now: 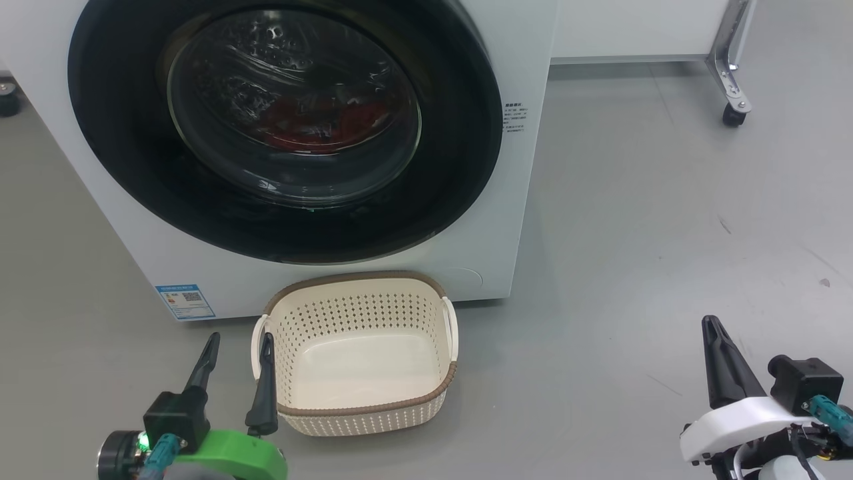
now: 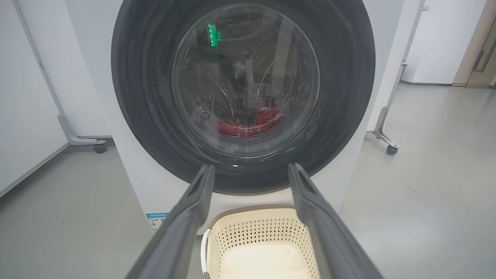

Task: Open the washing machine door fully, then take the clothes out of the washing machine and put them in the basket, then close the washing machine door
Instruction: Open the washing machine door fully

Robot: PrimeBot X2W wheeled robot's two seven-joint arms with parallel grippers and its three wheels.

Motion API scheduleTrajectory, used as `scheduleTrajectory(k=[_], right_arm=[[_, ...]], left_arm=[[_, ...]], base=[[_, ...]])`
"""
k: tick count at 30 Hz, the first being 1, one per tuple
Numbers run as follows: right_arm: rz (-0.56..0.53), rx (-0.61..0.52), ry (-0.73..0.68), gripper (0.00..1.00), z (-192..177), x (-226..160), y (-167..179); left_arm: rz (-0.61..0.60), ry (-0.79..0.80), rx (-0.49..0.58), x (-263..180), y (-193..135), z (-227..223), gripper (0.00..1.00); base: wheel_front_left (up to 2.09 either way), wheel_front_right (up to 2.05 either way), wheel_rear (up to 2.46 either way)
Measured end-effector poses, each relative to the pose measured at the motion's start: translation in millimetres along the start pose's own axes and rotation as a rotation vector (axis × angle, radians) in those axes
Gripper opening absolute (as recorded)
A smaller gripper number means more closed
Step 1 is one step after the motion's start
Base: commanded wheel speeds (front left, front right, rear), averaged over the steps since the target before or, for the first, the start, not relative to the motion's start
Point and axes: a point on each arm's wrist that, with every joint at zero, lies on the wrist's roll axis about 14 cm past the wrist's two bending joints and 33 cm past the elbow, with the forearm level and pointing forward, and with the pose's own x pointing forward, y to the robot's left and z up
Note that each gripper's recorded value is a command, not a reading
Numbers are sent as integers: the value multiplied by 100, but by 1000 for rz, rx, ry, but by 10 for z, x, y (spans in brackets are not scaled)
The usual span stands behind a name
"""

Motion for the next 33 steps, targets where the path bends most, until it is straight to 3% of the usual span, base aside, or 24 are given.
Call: scheduleTrajectory(k=[12,33], right_arm=[[-44,98,-3,0,-14,14,-41],[-155,758,30,0,-175,250,-144]], left_arm=[[11,0,-7,3,19,-3,100],[20,38,-3,79,34,-145,100]], base=[[0,0,0],[0,0,0]])
